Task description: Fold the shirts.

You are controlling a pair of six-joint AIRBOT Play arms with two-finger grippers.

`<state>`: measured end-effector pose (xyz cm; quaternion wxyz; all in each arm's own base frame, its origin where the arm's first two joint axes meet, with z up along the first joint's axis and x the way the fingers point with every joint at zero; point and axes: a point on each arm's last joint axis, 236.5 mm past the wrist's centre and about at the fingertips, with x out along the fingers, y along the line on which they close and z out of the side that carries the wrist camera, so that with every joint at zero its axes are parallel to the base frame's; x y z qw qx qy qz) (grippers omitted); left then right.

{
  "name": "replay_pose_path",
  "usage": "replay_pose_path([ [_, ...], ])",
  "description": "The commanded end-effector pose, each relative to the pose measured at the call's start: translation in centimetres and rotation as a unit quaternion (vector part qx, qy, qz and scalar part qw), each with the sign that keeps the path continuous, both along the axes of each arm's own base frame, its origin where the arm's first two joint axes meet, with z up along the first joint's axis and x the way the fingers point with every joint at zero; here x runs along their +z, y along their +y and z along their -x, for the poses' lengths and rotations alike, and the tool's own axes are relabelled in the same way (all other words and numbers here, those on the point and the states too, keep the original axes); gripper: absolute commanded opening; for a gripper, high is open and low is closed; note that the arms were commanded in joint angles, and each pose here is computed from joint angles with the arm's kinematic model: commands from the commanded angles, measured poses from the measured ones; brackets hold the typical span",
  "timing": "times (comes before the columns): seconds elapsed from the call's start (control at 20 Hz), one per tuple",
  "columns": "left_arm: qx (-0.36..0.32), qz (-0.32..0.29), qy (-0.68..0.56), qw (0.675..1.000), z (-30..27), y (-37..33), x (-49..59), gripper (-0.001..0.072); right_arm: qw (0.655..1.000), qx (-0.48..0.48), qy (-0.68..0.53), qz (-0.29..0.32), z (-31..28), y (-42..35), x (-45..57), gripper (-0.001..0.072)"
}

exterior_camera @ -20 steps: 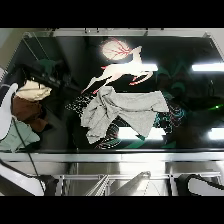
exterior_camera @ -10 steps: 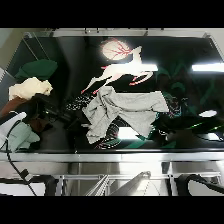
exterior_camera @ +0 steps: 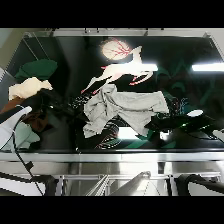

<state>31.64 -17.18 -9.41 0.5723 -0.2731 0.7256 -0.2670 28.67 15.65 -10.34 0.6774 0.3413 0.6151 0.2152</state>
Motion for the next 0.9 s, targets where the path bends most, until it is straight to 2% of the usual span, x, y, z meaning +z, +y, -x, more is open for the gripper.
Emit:
replay_pose_path([
  [0.0,-0.027,0.033,-0.028,0.999,-0.4,0.1,5.4,0.0005,0.997,0.025,-0.055,-0.037,-1.0,1.2,5.0,0.0012],
  [0.15,-0.055,0.063,-0.081,0.993,0.7,0.3,12.6,0.0006,0.983,0.003,-0.175,-0.061,-3.8,0.3,13.9,0.0012],
  [0.25,-0.060,0.116,-0.142,0.981,1.6,-0.7,20.0,0.0006,0.949,-0.027,-0.304,-0.080,-5.2,-1.1,23.7,0.0012],
  [0.35,-0.069,0.131,-0.224,0.963,2.9,-1.0,26.8,0.0006,0.883,-0.057,-0.460,-0.067,-4.1,-3.2,34.9,0.0012],
  [0.55,-0.047,0.087,-0.423,0.901,5.1,0.2,38.7,0.0013,0.710,-0.166,-0.679,0.091,2.5,-8.9,51.5,0.0012],
  [0.6,-0.029,0.076,-0.459,0.885,5.4,0.7,40.9,0.0014,0.681,-0.184,-0.698,0.119,3.8,-9.6,53.3,0.0012],
  [0.65,-0.012,0.063,-0.492,0.868,5.7,1.3,42.6,0.0016,0.668,-0.196,-0.705,0.136,4.7,-9.9,54.1,0.0012],
  [0.7,0.005,0.056,-0.509,0.859,5.7,1.8,43.6,0.0023,0.671,-0.199,-0.700,0.139,4.9,-10.0,53.9,0.0012],
  [0.85,0.032,0.052,-0.472,0.880,5.3,2.9,41.1,0.0023,0.746,-0.163,-0.640,0.087,3.3,-8.9,50.0,0.0012],
])
